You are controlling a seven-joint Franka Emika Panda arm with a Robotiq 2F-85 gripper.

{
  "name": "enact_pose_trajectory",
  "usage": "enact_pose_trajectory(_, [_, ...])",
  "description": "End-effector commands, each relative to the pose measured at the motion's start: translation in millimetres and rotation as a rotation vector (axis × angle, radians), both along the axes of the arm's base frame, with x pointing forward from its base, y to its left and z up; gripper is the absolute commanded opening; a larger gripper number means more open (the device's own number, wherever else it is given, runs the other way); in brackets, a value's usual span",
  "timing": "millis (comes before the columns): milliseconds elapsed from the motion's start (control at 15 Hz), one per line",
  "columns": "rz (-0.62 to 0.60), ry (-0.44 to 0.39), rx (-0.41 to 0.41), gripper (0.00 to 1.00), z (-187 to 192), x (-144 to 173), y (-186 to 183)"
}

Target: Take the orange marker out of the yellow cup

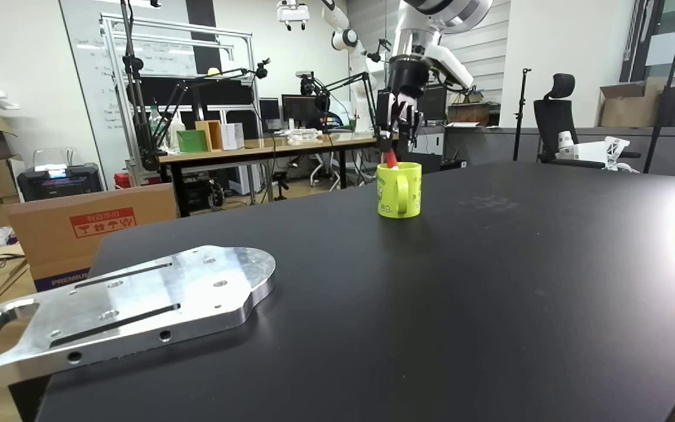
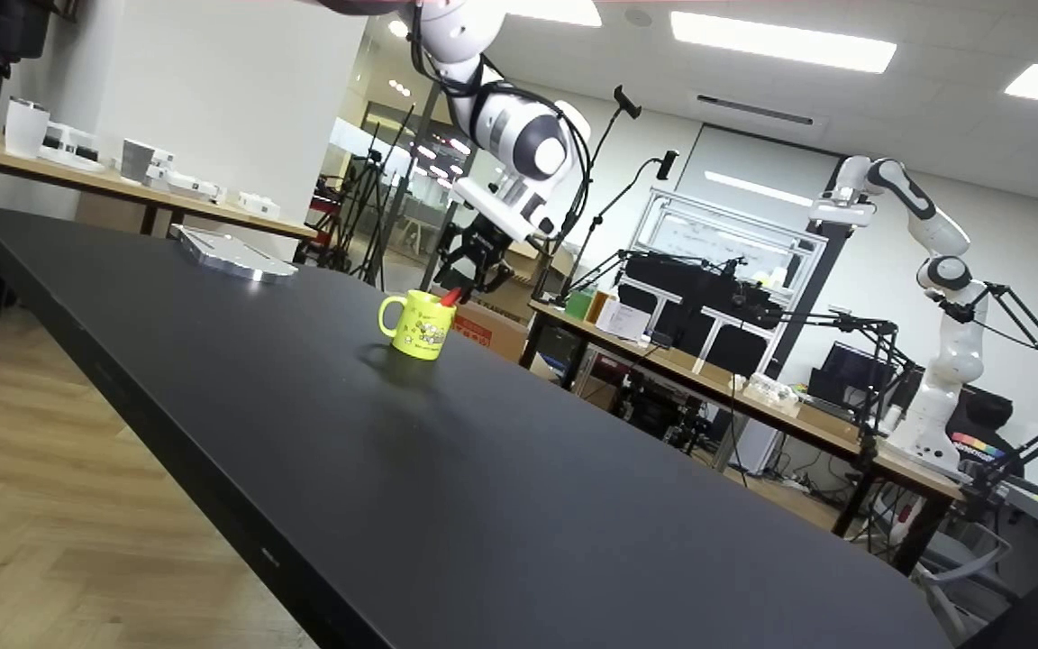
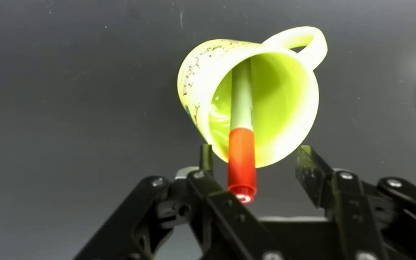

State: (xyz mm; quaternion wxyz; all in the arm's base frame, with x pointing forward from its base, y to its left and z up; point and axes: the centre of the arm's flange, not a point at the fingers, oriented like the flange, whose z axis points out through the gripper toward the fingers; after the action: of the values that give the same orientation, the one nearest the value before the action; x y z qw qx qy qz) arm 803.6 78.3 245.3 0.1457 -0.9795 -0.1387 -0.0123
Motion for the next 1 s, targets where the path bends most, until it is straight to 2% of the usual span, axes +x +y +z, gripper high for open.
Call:
enact_pose_trajectory(0, [-0.010, 0.001, -0.018, 0.31, 4, 67, 3])
enact_pose_trajectory(267, [-0.009, -0.007, -0.019, 0.03, 6, 66, 1])
enact_pose_trajectory(333, [-0.010, -0.008, -0.018, 0.01, 7, 65, 0])
enact_pose_trajectory(467, [-0.009, -0.008, -0.019, 0.04, 9, 64, 1])
enact_pose_trajectory(600, [-0.009, -0.010, -0.022, 0.03, 17, 62, 1])
enact_pose_trajectory(667, [-0.010, -0.013, -0.021, 0.00, 25, 62, 1])
enact_pose_trajectory(933, [-0.019, -0.039, -0.015, 0.00, 68, 58, -4])
